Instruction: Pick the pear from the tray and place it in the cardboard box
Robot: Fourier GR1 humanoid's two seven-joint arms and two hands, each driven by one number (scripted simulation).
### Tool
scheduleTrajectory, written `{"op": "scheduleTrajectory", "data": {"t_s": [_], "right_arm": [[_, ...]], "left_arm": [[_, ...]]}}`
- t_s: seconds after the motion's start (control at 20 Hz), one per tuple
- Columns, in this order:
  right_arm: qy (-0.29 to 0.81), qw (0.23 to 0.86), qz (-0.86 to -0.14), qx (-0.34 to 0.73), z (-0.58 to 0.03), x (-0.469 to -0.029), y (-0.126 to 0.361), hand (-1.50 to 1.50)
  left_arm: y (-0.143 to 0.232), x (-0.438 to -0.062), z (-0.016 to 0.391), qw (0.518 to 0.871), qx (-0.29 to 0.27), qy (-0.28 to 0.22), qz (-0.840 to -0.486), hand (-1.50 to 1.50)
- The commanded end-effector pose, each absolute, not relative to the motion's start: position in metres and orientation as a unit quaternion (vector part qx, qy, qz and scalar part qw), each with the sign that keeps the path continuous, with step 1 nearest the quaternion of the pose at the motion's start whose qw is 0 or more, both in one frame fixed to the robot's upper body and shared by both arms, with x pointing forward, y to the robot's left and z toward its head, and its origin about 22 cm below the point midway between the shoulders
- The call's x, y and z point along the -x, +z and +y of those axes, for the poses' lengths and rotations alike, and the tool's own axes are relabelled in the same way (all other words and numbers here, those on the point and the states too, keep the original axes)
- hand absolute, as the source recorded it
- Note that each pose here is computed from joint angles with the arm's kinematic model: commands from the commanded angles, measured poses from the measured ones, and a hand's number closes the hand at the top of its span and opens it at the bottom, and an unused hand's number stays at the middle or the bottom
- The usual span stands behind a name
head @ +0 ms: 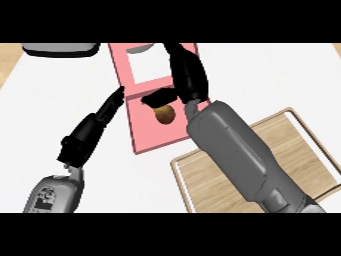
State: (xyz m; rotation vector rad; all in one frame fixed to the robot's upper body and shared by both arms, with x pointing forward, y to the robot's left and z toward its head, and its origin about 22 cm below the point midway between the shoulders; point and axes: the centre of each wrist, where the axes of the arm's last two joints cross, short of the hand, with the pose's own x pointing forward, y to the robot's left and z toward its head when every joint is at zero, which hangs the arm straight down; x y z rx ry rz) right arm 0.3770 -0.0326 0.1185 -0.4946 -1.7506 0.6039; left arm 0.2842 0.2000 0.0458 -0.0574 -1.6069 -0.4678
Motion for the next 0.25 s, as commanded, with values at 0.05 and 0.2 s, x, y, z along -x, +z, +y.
{"op": "scheduleTrajectory", "data": {"t_s": [0.05, 0.2], "right_arm": [[0.124, 0.58, -0.793, 0.141, -0.062, -0.378, 0.126, -1.5], [0.076, 0.591, -0.796, 0.112, -0.098, -0.389, 0.123, -1.5]], "left_arm": [[0.038, -0.283, 0.199, 0.677, 0.02, -0.199, -0.709, 0.0], [0.032, -0.277, 0.198, 0.669, 0.024, -0.202, -0.715, 0.0]]}}
